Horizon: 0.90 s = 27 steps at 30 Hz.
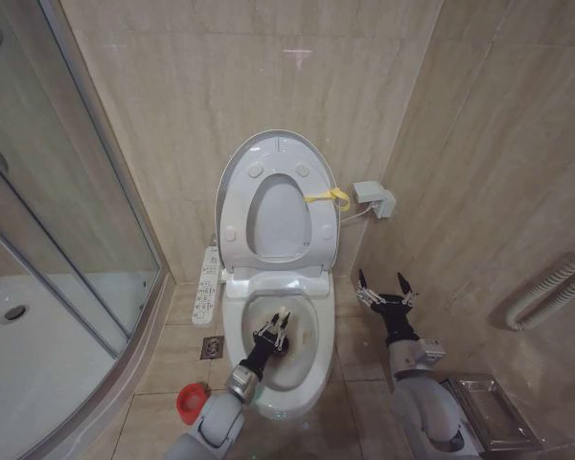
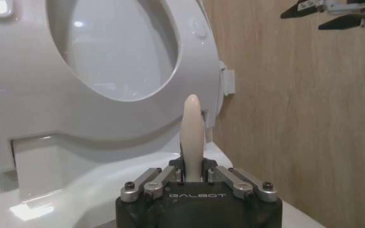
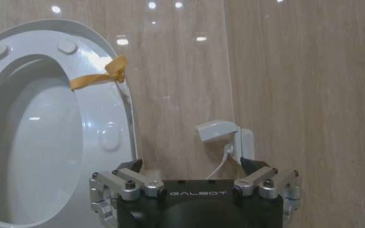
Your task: Open the toilet lid, clean the toilet bowl with a toilet brush, close the toilet lid, and flush.
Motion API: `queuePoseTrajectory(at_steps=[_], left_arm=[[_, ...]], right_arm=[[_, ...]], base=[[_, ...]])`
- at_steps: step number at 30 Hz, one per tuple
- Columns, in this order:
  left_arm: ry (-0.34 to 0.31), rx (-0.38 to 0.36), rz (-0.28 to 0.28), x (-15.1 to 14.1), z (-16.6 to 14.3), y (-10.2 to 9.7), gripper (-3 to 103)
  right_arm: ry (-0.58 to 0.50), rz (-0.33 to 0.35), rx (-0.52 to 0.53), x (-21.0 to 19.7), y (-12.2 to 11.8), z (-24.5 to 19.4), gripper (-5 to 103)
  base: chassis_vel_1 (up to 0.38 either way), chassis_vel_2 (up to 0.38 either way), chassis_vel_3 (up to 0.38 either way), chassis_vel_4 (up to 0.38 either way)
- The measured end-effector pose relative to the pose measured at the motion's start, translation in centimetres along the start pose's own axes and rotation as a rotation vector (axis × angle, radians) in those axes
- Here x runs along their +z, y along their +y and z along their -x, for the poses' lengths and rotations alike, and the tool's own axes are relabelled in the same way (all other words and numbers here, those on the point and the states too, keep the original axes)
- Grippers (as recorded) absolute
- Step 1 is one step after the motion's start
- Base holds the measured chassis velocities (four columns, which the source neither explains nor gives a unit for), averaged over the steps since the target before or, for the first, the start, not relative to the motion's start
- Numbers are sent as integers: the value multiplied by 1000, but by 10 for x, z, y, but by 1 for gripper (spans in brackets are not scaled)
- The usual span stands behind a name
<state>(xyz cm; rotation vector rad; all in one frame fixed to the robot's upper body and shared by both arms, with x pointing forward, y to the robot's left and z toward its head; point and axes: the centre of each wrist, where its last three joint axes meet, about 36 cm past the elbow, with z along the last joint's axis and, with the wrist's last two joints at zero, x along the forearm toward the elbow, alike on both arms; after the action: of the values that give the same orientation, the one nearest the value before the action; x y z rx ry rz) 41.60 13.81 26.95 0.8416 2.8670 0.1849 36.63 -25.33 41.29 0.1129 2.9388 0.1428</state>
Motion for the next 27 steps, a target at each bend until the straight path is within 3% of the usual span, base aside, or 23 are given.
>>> queuePoseTrajectory(at_steps=[6,15,23,27], left_arm=[[-44,1,-1,-10,26,1,18],[-118,60,-42,-37,69,-33,18],[-72,65,-27,-4,74,-31,18],[-86,62,-19,-7,84,-26,18]], right_arm=[[0,0,0,0,0,0,100],[0,0,0,0,0,0,100],[0,0,0,0,0,0,100],[0,0,0,0,0,0,100]], base=[[0,0,0,0],[0,0,0,0],[0,0,0,0],[0,0,0,0]])
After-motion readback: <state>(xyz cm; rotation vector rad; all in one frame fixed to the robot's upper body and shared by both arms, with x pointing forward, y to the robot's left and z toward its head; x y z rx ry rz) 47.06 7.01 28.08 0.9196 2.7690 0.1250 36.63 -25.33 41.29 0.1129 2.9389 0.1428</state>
